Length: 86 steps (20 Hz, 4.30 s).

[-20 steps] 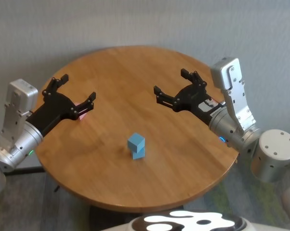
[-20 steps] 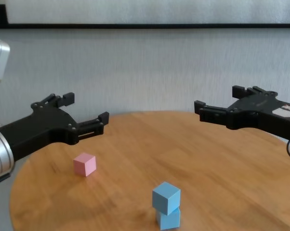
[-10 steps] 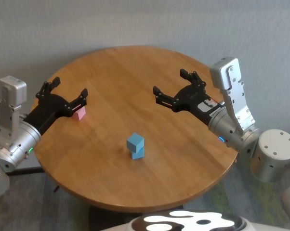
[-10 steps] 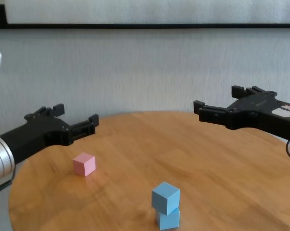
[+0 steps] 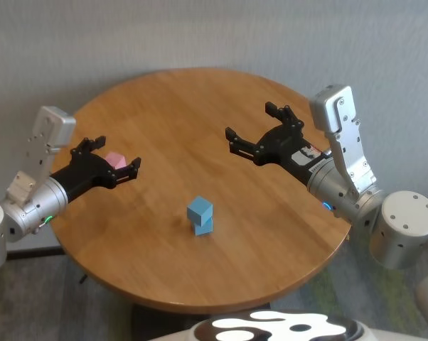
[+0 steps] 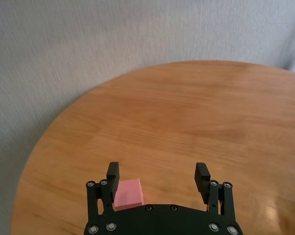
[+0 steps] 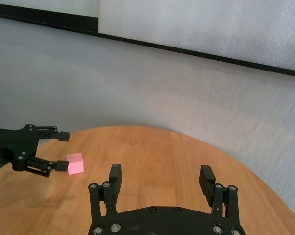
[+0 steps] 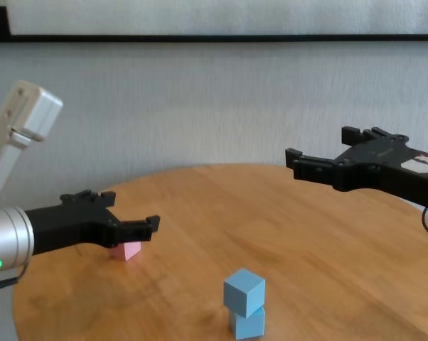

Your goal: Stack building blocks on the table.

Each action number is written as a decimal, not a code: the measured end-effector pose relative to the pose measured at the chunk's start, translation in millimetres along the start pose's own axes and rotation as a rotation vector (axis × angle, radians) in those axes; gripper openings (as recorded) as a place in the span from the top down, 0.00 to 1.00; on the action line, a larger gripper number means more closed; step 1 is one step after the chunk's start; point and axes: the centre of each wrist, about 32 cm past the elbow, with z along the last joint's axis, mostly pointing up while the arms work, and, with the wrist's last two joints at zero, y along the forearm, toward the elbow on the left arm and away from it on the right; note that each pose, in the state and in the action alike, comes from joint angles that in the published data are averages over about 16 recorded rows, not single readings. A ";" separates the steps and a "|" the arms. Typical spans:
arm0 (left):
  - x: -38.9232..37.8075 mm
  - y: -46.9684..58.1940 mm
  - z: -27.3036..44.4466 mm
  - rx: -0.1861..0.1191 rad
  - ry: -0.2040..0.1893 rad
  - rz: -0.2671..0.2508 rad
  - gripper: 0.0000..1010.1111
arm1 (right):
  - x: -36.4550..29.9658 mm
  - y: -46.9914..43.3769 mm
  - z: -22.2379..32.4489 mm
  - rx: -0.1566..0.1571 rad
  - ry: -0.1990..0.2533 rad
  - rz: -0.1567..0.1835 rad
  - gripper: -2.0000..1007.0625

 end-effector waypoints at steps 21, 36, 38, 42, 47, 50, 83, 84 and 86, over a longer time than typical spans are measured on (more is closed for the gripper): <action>21.6 -10.3 -3.8 0.132 0.002 0.014 0.01 | -0.1 0.0 0.2 0.000 0.001 0.000 0.00; 35.1 -20.1 -10.5 0.114 0.006 -0.003 0.01 | -0.1 0.0 0.2 0.000 0.001 0.000 0.00; 36.8 -21.5 -11.9 0.111 0.008 -0.005 0.01 | -0.1 0.0 0.2 0.000 0.001 0.000 0.00; 39.4 -23.9 -14.7 0.107 0.011 -0.010 0.01 | -0.1 0.0 0.2 0.000 0.001 0.000 0.00; 41.4 -25.6 -19.2 0.107 0.017 -0.013 0.01 | -0.1 0.0 0.2 0.000 0.001 0.000 0.00; 42.2 -26.0 -22.0 0.107 0.021 -0.014 0.01 | -0.1 0.0 0.2 0.000 0.001 0.000 0.00; 46.7 -30.0 -40.7 0.076 0.064 -0.017 0.01 | -0.1 0.0 0.2 0.000 0.001 0.000 0.00; 46.5 -29.8 -41.0 0.076 0.064 -0.016 0.01 | -0.1 0.0 0.2 0.000 0.001 0.000 0.00; 46.0 -29.2 -41.8 0.077 0.065 -0.015 0.01 | -0.1 0.0 0.2 0.000 0.001 0.000 0.00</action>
